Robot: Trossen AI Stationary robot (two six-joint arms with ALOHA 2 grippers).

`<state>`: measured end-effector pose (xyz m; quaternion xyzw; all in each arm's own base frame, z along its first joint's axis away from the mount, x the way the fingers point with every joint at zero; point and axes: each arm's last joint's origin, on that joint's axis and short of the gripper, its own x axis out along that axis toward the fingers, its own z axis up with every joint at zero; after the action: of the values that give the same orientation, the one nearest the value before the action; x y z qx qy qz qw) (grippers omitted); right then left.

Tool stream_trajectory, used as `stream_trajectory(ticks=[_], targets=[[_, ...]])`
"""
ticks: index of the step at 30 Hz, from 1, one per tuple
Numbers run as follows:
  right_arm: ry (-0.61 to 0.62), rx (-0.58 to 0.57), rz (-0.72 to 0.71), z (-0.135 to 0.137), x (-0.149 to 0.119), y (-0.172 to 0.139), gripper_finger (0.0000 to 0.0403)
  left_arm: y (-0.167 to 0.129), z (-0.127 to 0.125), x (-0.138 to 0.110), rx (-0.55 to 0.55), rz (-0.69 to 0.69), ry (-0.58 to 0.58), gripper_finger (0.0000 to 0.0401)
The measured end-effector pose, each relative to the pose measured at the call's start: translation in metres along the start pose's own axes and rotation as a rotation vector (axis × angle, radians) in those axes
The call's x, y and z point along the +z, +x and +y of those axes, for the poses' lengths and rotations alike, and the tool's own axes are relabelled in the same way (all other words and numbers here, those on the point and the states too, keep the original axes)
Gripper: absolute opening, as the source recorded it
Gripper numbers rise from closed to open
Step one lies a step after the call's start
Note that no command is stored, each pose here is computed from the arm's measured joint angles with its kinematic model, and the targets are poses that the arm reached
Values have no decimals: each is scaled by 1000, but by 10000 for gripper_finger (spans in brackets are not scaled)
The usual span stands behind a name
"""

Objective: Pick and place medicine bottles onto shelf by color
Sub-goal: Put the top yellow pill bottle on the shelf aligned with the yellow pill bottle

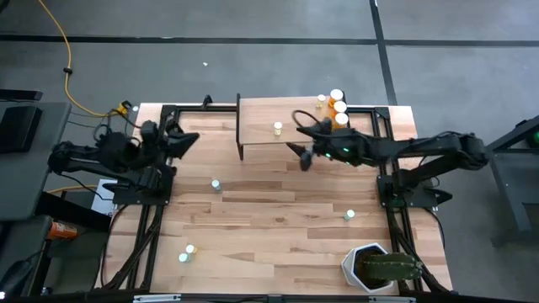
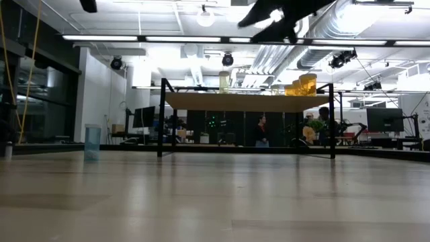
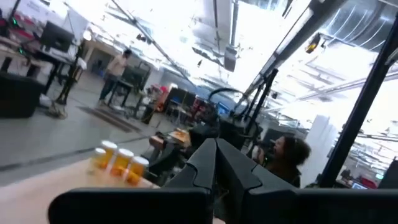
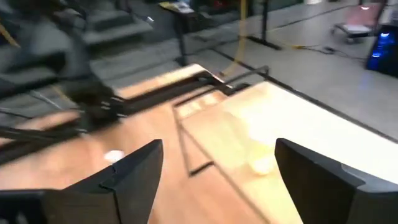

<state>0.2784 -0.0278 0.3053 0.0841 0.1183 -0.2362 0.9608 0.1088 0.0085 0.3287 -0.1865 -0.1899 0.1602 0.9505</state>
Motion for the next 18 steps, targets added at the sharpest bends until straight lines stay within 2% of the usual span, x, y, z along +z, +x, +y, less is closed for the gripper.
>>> stream_trajectory(ticks=[10,14,18], targets=[[16,-124,115,-17,0,68,303,-2,1,0,3,10,32,0],[2,-164,156,-25,-9,87,303,-2,2,-2,10,31,34,0],[50,-188,180,-35,-15,98,303,-2,2,-3,10,33,19,0]])
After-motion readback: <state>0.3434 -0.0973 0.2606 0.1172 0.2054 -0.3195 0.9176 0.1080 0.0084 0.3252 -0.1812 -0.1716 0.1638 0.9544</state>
